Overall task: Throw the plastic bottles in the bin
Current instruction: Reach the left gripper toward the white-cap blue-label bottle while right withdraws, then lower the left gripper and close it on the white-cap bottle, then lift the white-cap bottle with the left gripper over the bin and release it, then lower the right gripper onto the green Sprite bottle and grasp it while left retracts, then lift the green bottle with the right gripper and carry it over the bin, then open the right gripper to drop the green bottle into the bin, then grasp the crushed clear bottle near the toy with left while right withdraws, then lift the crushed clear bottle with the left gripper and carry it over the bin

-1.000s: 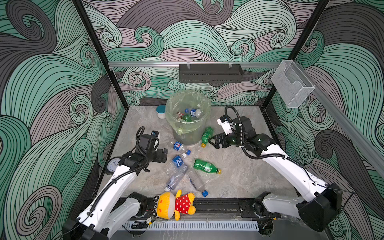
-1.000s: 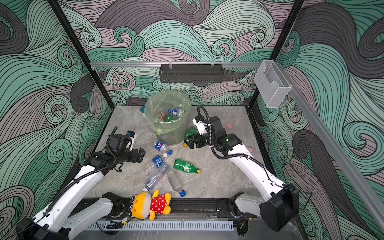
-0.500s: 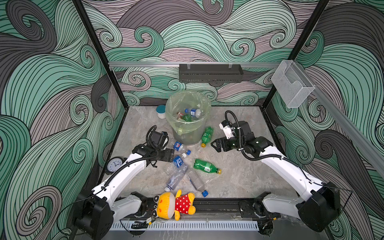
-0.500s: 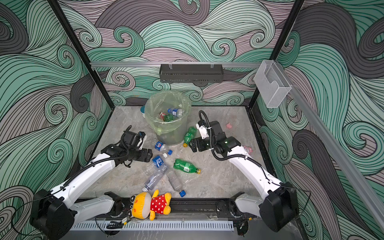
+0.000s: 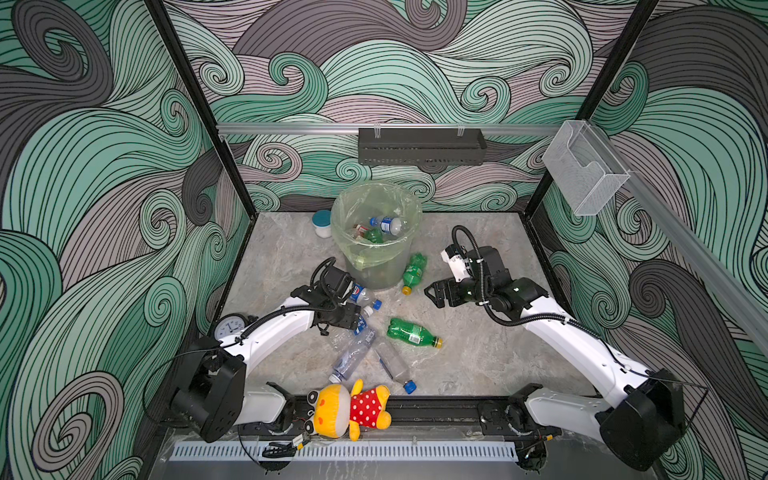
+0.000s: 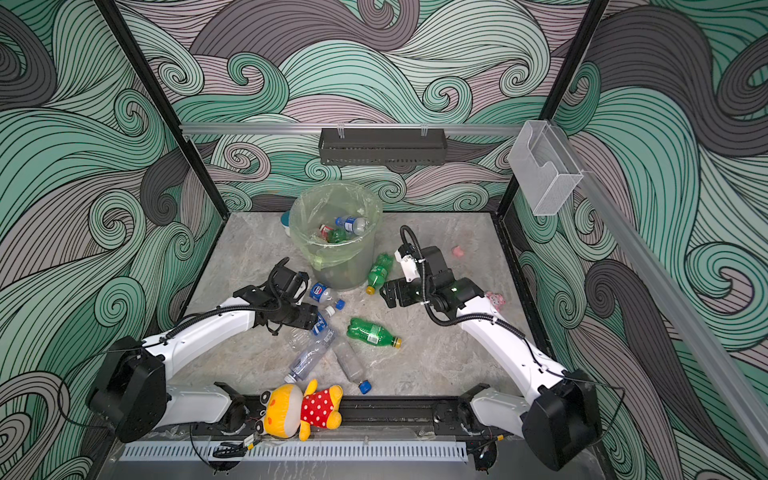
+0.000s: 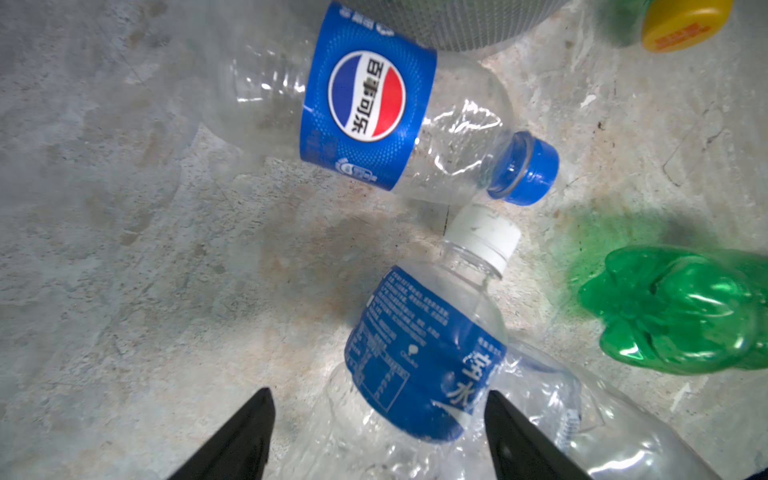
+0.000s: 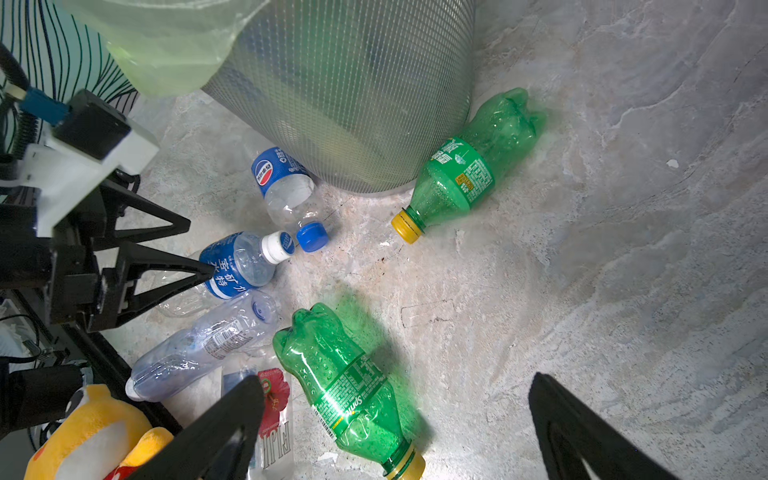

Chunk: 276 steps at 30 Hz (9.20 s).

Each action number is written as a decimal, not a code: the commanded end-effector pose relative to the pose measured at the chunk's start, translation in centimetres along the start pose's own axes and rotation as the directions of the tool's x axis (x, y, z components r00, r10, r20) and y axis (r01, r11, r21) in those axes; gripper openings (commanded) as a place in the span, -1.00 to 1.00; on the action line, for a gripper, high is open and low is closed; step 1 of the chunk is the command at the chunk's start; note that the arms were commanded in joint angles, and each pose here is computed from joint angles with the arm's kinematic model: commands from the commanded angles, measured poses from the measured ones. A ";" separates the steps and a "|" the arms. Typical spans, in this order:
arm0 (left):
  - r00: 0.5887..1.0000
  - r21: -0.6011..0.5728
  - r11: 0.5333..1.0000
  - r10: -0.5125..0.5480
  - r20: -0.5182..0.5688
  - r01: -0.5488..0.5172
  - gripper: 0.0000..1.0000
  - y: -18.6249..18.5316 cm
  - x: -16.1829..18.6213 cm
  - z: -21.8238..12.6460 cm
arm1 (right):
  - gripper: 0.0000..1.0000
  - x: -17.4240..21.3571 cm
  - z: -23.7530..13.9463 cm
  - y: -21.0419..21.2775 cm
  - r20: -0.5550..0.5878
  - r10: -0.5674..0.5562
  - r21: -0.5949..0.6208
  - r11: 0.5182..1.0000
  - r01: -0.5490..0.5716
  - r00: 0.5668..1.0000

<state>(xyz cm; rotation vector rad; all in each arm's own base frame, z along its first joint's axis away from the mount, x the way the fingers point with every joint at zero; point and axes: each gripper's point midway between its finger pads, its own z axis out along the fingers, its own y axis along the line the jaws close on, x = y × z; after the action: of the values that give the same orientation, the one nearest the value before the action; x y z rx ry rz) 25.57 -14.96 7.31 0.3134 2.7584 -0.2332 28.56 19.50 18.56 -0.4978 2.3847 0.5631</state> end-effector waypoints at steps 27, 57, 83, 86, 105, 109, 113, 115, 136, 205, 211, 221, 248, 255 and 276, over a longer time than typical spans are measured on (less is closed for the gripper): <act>0.995 -0.065 0.998 -0.032 -0.096 0.026 0.12 0.7 3.4 3.4 | 1.00 0.4 -0.8 -0.8 0.033 0.026 0.032 0.999 -0.027 0.999; 0.870 0.020 0.999 -0.046 0.491 0.041 0.07 1.3 -2.3 -13.8 | 0.99 0.9 0.1 -0.9 0.002 0.038 0.030 0.999 -0.038 0.999; 0.746 0.082 0.993 0.008 0.666 -0.084 0.97 -4.7 -18.9 -25.6 | 0.93 4.9 1.2 0.8 -0.086 -0.022 -0.074 0.997 0.016 0.996; 0.753 0.037 0.999 0.003 0.657 -0.036 0.97 -2.4 -15.3 -25.0 | 0.92 4.9 1.3 1.7 -0.092 -0.059 -0.106 0.993 0.049 0.994; 0.841 -0.150 0.976 -0.052 0.538 0.156 0.97 5.3 -2.8 -18.8 | 0.77 8.7 5.4 4.8 -0.273 -0.170 -0.174 0.977 0.125 0.947; 0.851 -0.171 0.974 -0.040 0.524 0.152 0.97 5.6 -2.5 -18.2 | 0.76 10.2 6.8 5.3 -0.321 -0.191 -0.174 0.975 0.140 0.928; 0.861 -0.183 0.973 -0.029 0.508 0.140 0.97 5.7 -2.2 -17.3 | 0.76 11.5 8.0 5.6 -0.369 -0.231 -0.163 0.970 0.182 0.900; 0.863 -0.186 0.974 -0.022 0.504 0.133 0.97 5.7 -2.1 -17.1 | 0.75 12.0 8.5 5.6 -0.389 -0.247 -0.158 0.967 0.200 0.888; 0.878 -0.222 0.968 0.001 0.478 0.120 0.97 6.3 -2.0 -15.5 | 0.47 12.6 12.0 4.7 -0.434 -0.216 -0.048 0.975 0.217 0.875; 0.945 0.138 0.990 -0.018 0.326 -0.029 0.97 -0.4 -1.3 -11.5 | 0.91 -9.5 -6.7 2.4 0.322 -0.035 -0.017 0.999 0.042 0.946; 0.971 0.147 0.989 -0.066 0.230 0.032 0.94 -0.7 -0.5 -8.8 | 0.93 -6.2 -6.3 1.2 0.291 0.002 -0.006 1.000 0.000 0.957; 0.991 0.159 0.984 -0.100 0.092 0.085 0.82 -2.3 2.6 -4.9 | 0.93 -4.4 -5.0 0.3 0.252 0.016 0.013 1.000 -0.020 0.968; 0.997 0.098 0.995 0.027 -0.075 -0.019 0.43 -5.4 7.2 2.1 | 0.93 -2.1 -3.4 -0.8 0.205 0.039 0.040 0.998 -0.048 0.978; 0.999 0.020 1.000 -0.008 -0.052 0.009 0.15 -4.0 7.0 2.7 | 0.93 -2.0 -3.4 -1.0 0.201 0.039 0.048 0.998 -0.050 0.979; 0.960 -0.130 0.990 -0.025 0.279 0.063 -0.10 0.5 2.2 -9.5 | 0.93 -1.6 -3.6 -1.1 0.193 0.029 0.059 0.997 -0.041 0.981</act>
<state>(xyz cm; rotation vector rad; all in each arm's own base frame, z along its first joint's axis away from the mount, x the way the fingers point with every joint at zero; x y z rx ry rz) 20.70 -14.18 12.44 0.1935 2.5382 -0.1797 28.50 17.50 22.04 -0.3650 2.2208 0.5447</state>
